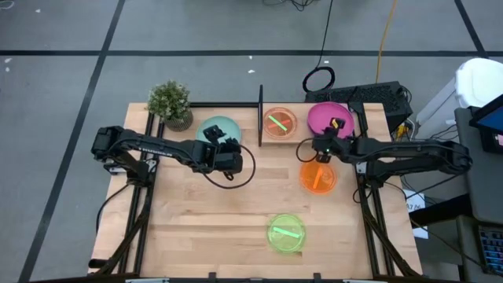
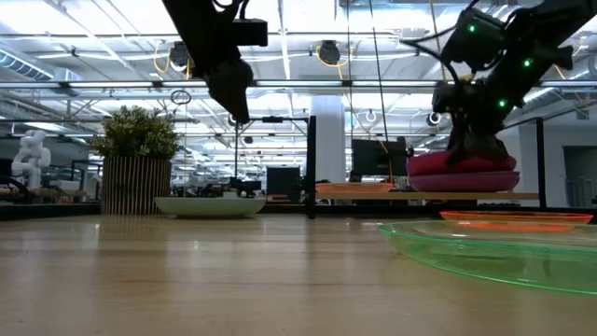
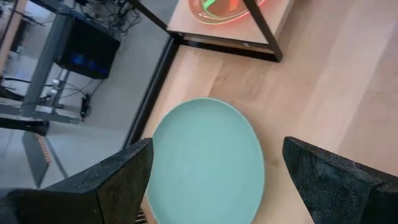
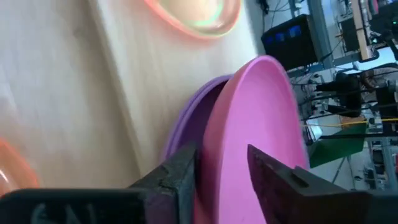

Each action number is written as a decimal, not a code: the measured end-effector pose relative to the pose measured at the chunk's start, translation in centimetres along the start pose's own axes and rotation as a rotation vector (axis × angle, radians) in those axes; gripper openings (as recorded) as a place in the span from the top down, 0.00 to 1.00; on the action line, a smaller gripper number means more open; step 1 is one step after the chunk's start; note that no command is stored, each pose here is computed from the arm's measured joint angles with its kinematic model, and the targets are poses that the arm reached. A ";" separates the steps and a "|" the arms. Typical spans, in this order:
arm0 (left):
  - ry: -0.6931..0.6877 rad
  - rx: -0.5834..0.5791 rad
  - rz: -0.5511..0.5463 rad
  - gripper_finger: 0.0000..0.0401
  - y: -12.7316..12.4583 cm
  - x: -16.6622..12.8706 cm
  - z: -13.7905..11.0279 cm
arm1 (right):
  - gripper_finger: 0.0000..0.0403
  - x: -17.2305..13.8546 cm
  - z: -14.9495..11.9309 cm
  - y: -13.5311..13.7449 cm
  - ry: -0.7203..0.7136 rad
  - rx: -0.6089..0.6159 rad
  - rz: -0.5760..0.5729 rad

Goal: Place and stack plates onto a shelf
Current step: Stack the big pink plate on top of the big violet plate, then stack the small green plate on top of the small green plate

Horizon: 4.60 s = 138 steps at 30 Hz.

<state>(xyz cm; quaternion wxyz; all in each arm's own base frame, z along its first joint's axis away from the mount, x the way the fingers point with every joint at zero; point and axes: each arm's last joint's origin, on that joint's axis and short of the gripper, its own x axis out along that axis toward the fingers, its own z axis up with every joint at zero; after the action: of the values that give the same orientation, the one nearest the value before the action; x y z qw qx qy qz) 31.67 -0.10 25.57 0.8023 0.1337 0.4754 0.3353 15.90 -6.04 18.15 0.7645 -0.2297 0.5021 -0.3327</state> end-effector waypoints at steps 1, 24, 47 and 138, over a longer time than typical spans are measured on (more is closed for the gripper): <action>0.000 -0.002 -0.007 0.10 0.0 0.0 0.0 | 0.67 -0.3 0.2 -0.2 -0.008 0.006 0.000; 0.028 0.004 -0.065 0.10 -0.6 0.5 -0.7 | 0.63 -4.5 1.7 -0.7 -0.341 0.057 0.057; -0.090 0.047 -0.270 0.10 -3.3 -1.3 -0.2 | 0.63 -5.9 2.5 0.4 -0.497 0.001 0.209; -0.954 1.244 -0.595 0.80 -23.4 2.1 -2.2 | 0.63 -8.1 3.1 2.3 -0.585 0.316 0.653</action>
<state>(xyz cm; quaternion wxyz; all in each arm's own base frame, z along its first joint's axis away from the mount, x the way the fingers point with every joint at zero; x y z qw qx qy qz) 40.03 -16.22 10.58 0.7522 0.5484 0.1988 -0.3064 17.17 1.54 22.71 0.9643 -0.0243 0.2547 -0.0684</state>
